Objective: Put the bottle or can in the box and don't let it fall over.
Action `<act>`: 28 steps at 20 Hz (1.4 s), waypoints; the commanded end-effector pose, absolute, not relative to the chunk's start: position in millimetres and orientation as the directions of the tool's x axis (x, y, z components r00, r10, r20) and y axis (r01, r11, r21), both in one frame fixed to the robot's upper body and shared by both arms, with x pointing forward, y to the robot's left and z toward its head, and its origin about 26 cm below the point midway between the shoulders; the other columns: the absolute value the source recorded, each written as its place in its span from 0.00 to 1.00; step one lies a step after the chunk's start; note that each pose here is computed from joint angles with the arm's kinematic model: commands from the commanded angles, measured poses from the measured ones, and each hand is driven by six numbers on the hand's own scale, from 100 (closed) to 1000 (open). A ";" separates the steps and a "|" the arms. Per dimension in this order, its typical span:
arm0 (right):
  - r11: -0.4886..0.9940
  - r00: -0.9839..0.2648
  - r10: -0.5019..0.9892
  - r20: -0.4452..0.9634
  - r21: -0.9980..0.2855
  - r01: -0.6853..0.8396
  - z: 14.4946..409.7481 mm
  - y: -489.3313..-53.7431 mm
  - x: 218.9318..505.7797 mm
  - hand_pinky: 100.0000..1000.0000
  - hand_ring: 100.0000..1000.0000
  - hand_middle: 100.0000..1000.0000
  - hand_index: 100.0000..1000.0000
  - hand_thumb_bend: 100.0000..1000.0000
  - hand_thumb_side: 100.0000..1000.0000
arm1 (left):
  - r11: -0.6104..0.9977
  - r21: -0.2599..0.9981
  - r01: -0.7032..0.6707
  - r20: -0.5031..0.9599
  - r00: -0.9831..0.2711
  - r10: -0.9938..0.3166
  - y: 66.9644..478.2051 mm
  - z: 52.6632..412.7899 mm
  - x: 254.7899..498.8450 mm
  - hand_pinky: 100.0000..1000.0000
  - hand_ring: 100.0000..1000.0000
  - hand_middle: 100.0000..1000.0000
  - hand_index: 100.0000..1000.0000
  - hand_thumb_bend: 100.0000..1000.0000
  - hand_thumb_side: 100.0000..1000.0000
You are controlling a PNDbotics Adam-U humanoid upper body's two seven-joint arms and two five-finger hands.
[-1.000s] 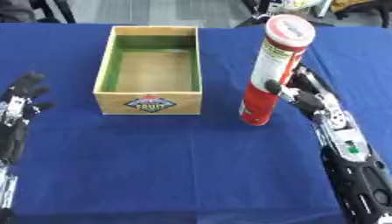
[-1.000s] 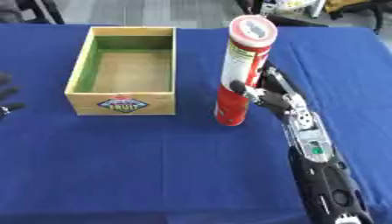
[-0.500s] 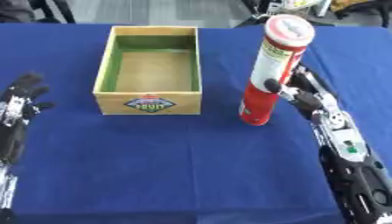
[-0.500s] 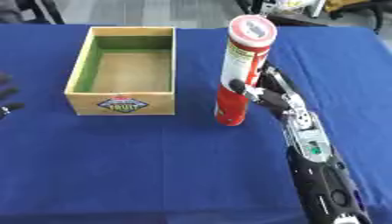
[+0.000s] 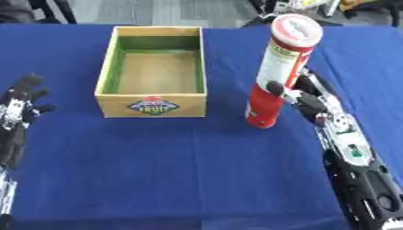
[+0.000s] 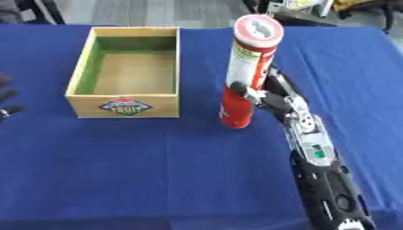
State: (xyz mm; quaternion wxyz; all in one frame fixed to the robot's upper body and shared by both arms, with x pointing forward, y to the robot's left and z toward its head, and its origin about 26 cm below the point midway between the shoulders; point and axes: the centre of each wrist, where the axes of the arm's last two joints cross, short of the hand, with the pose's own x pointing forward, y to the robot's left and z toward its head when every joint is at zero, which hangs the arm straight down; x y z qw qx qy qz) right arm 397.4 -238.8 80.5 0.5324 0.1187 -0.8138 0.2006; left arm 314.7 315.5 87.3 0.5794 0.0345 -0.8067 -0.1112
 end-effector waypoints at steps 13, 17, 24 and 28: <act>0.876 -0.449 0.044 0.893 -0.250 -0.412 93.6 -234.2 400.9 0.80 0.90 0.88 0.93 0.65 0.27 | 0.969 0.233 0.079 0.913 -0.360 -0.190 315.4 97.6 314.7 0.76 0.90 0.89 0.94 0.29 0.79; 0.877 -0.452 0.050 0.890 -0.256 -0.406 93.7 -234.4 401.3 0.77 0.85 0.82 0.89 0.62 0.19 | 0.969 0.233 0.078 0.914 -0.359 -0.190 315.5 97.5 314.5 0.76 0.90 0.89 0.94 0.29 0.79; 0.900 -0.458 0.032 0.888 -0.224 -0.373 92.9 -234.1 402.0 0.60 0.63 0.57 0.71 0.46 0.00 | 0.970 0.232 0.077 0.914 -0.358 -0.190 315.7 97.2 314.3 0.76 0.90 0.89 0.94 0.29 0.79; 0.919 -0.453 0.019 0.891 -0.195 -0.344 91.4 -234.4 402.4 0.48 0.48 0.43 0.57 0.31 0.00 | 0.970 0.231 0.076 0.914 -0.358 -0.190 315.9 97.1 314.1 0.76 0.90 0.89 0.94 0.29 0.79</act>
